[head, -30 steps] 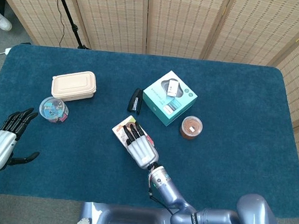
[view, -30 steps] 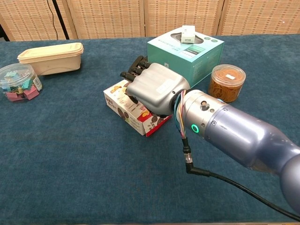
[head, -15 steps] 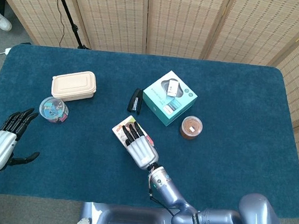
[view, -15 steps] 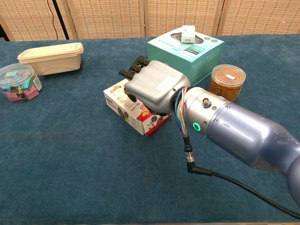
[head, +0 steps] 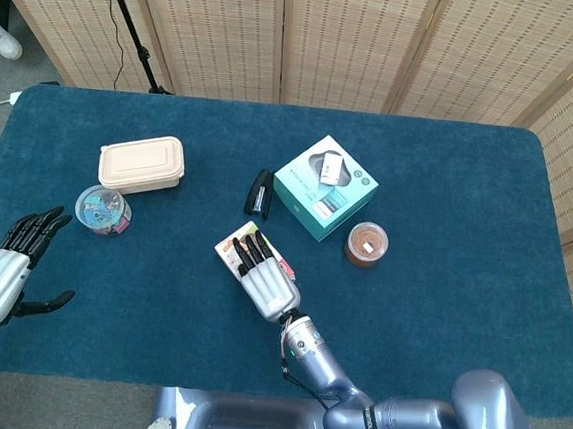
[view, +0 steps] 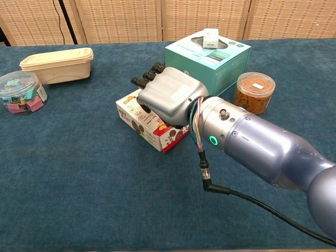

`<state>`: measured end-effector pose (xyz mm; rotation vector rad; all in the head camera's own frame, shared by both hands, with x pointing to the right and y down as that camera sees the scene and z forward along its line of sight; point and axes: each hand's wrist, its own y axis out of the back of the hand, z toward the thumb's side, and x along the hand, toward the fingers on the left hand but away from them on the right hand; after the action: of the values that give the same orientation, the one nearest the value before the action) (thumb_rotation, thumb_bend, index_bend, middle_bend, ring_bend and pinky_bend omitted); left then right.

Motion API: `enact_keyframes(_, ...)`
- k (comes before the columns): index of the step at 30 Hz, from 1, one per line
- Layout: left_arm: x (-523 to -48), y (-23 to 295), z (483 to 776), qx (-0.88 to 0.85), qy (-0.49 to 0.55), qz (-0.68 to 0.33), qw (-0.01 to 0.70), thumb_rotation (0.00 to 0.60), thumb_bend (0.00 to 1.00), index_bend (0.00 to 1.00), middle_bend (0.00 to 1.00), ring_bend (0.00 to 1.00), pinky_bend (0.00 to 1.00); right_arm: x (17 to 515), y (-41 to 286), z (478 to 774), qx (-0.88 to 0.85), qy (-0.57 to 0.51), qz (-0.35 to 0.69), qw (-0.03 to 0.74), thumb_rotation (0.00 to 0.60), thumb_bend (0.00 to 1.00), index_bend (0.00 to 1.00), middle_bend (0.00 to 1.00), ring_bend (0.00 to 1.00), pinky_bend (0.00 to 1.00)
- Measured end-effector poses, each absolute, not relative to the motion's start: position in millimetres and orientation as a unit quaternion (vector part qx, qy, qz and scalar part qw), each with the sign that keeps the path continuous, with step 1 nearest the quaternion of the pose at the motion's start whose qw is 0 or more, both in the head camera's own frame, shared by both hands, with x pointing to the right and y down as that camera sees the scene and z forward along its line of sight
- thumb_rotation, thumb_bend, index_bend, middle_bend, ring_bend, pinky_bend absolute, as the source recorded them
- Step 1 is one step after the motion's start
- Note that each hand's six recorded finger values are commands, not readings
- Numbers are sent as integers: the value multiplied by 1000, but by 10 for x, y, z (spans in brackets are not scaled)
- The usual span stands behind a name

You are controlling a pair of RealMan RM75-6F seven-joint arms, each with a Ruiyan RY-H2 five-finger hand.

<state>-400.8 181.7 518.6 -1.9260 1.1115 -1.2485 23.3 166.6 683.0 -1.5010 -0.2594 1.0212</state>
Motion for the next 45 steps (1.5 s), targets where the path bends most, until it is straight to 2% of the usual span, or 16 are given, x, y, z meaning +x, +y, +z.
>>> enact_keyframes(19,-4009,1824,5179,-723,417,-467,291,600,194,0,0,0,0,274,1700,6845,-647,-107,442,612,600,1000,373,0,0,0)
enact_keyframes(25,-4017,1820,5178,-723,418,-467,290,600,194,0,0,0,0,289,1679,6890,-645,-105,448,610,600,1000,325,0,0,0)
enact_keyframes(34,-4013,1826,5176,-723,418,-467,291,600,194,0,0,0,0,265,1668,6881,-647,-111,447,607,600,1000,167,0,0,0)
enact_keyframes(45,-4016,1823,5174,-723,418,-467,290,600,194,0,0,0,0,202,1626,6823,-647,-119,445,607,600,1000,169,0,0,0)
